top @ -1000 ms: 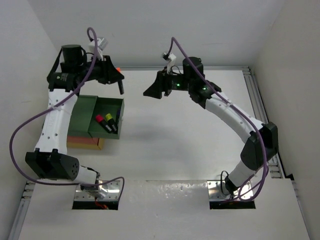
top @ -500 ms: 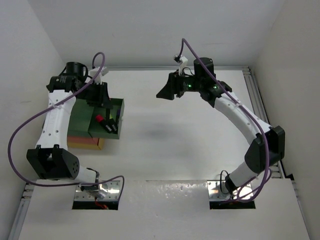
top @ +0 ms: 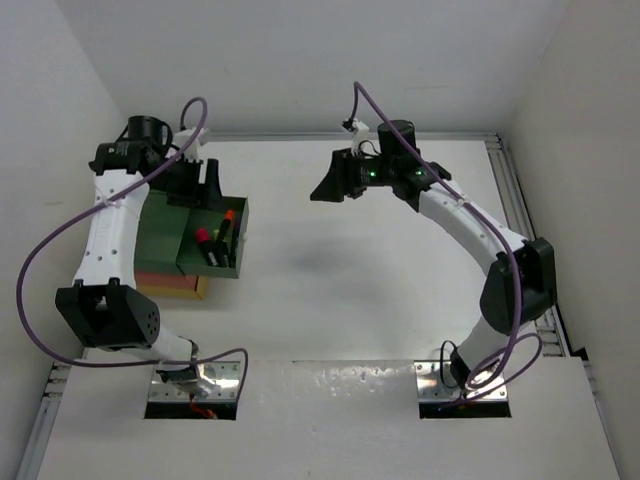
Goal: Sort the stationery into containers
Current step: Place the pen in the drawer, then close the drawer in the storage box.
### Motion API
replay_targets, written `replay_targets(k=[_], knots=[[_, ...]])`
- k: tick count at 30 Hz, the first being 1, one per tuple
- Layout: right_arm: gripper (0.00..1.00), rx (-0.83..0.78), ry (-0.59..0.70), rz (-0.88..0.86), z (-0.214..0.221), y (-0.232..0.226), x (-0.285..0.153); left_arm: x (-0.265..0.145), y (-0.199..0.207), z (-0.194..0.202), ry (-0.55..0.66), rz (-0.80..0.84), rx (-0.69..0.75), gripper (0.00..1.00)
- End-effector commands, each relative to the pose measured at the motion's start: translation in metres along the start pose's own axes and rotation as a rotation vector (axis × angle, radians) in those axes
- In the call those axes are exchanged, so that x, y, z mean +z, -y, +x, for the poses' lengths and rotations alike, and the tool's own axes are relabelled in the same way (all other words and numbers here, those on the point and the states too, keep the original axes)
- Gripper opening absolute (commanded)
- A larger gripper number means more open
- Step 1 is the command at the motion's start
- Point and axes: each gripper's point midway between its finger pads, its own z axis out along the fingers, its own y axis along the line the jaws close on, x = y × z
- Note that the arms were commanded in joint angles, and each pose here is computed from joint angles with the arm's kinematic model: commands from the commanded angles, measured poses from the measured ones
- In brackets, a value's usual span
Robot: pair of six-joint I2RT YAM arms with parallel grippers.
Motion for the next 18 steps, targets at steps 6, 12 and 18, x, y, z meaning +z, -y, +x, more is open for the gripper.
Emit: replay_targets(k=[6,12,18], knots=[[0.46,0.110,0.039,-0.036,-0.012,-0.002,0.025,-0.106,0.024,-0.105,0.423,-0.021,0.213,0.61],[0.28,0.091,-0.014,-0.088,0.002,-0.024,0.058,-0.102,-0.035,-0.069,0.279,-0.273,0.217,0.31],[0.16,0.102,-0.084,-0.124,0.026,-0.036,0.089,-0.091,-0.064,-0.019,0.120,-0.360,0.168,0.28]])
